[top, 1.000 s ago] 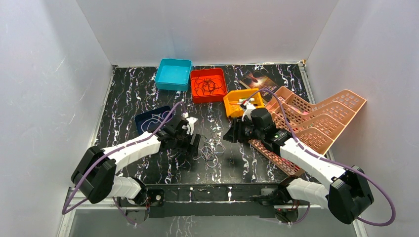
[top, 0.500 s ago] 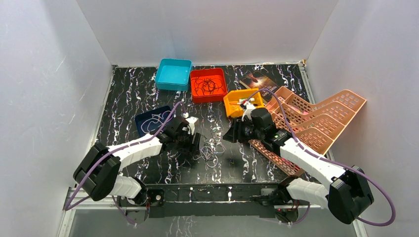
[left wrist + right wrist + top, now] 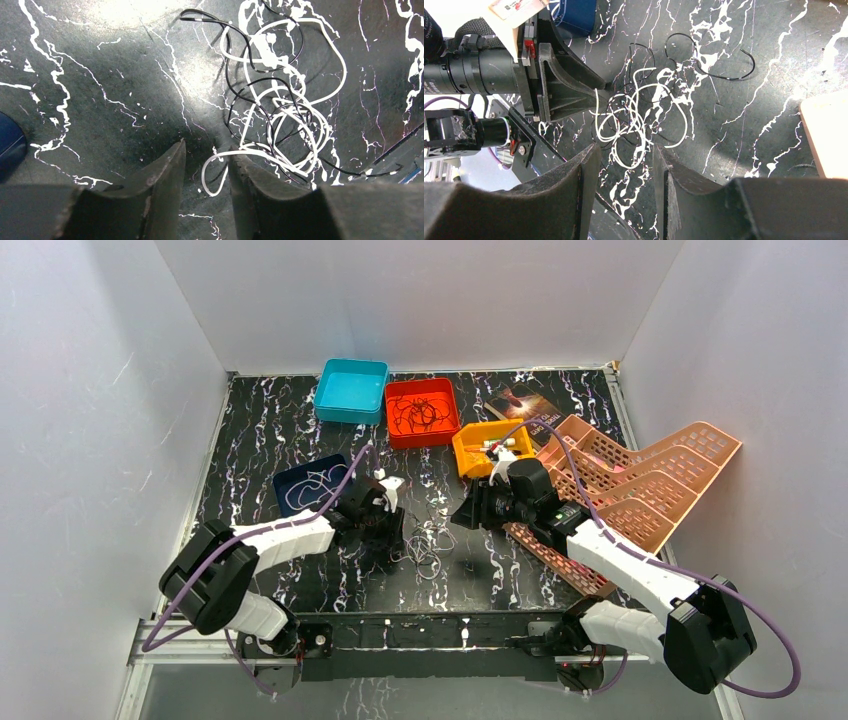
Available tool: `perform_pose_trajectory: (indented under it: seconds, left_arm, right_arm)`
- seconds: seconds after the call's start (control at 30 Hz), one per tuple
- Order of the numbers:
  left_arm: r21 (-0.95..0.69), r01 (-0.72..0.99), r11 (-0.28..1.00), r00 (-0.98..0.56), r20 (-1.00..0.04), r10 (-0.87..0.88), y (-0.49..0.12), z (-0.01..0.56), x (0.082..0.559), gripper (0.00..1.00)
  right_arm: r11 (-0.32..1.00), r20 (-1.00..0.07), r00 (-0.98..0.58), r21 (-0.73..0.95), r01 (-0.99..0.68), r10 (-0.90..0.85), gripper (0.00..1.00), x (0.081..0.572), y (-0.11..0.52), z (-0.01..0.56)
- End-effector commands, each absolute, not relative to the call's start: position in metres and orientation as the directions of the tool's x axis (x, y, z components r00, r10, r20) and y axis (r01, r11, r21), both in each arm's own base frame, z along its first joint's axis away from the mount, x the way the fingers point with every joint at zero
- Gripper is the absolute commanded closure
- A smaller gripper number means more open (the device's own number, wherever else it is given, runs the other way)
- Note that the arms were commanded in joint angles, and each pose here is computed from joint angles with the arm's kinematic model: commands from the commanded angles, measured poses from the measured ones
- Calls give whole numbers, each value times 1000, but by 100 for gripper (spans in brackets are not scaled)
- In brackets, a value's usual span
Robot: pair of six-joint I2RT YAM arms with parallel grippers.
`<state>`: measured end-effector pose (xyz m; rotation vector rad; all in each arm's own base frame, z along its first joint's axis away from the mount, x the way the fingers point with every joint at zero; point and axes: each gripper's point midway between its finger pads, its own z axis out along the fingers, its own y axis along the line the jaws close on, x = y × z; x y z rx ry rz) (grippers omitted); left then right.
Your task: Untangle the cables
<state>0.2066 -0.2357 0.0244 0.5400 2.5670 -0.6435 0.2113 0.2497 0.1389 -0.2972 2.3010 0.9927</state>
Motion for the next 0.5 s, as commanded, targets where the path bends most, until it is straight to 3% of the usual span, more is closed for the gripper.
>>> perform_pose_trajectory:
  seconds: [0.0, 0.13, 0.27, 0.47]
  left_arm:
    - [-353, 462, 813, -834, -486, 262, -237, 21, 203, 68]
    - [-361, 458, 813, -835, -488, 254, -238, 23, 203, 81]
    - [-351, 463, 814, -823, -512, 247, -238, 35, 207, 100]
    - [-296, 487, 822, -783, -564, 260, -231, 68, 216, 100]
  right_arm:
    - [671, -643, -764, 592, -446, 60, 49, 217, 255, 155]
    - [673, -643, -763, 592, -443, 63, 49, 217, 254, 155]
    - [676, -649, -757, 589, -443, 70, 49, 218, 253, 156]
    - [677, -667, -740, 584, -448, 84, 49, 221, 252, 161]
